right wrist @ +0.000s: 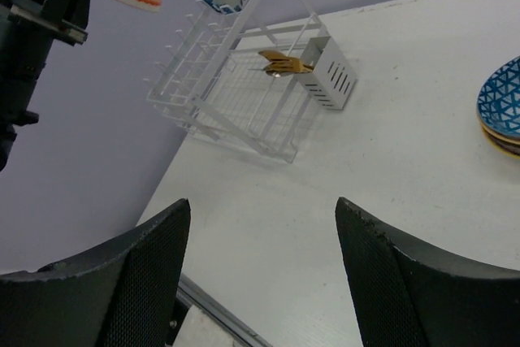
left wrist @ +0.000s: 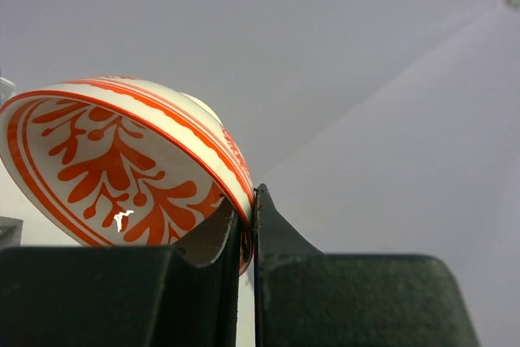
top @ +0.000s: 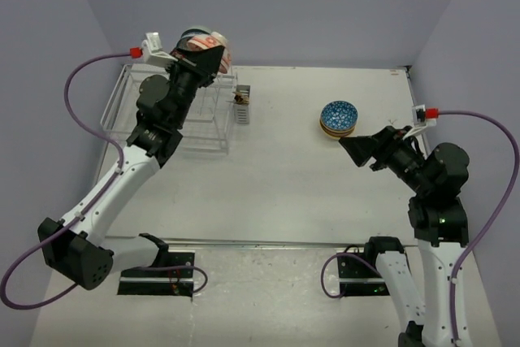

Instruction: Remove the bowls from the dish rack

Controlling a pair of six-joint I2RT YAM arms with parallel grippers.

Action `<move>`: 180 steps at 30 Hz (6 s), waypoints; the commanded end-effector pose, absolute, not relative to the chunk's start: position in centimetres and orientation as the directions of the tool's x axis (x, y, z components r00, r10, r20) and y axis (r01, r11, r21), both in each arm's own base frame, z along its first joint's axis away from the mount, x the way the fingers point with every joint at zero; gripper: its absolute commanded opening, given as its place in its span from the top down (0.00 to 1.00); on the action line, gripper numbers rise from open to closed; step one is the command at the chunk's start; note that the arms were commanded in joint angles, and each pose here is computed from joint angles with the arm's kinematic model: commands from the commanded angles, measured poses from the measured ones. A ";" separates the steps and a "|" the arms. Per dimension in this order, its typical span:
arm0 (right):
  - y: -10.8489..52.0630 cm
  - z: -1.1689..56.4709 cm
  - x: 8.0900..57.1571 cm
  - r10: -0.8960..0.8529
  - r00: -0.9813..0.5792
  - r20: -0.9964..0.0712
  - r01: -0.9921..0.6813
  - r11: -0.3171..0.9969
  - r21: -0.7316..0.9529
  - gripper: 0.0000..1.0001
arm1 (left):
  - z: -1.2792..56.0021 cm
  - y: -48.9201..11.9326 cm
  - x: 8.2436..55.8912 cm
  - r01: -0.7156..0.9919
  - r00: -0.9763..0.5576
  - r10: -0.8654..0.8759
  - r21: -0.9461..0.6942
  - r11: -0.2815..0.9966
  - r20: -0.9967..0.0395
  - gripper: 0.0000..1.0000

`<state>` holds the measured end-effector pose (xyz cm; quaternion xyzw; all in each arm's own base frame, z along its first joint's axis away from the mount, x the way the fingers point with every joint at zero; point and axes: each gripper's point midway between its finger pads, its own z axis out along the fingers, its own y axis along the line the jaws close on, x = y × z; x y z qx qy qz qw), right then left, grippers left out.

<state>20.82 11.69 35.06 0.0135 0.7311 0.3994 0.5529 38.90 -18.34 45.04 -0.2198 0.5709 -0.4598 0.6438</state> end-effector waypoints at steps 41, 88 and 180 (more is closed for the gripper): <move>18.5 17.3 22.3 -0.227 -0.873 -0.431 -0.339 0.919 0.202 0.77 | 20.0 -40.5 16.5 0.934 0.014 0.716 0.264 0.239 -0.698 1.00; 2.5 14.4 47.1 0.588 -0.616 -0.525 0.388 0.806 0.447 0.88 | 28.5 -24.7 16.3 0.614 -0.300 0.093 -0.118 0.781 -0.949 0.00; 11.5 28.4 21.7 0.406 -0.537 -0.739 -0.355 0.687 0.635 0.38 | 33.8 -8.2 55.3 -0.279 0.115 -0.916 -0.898 0.341 -0.384 0.62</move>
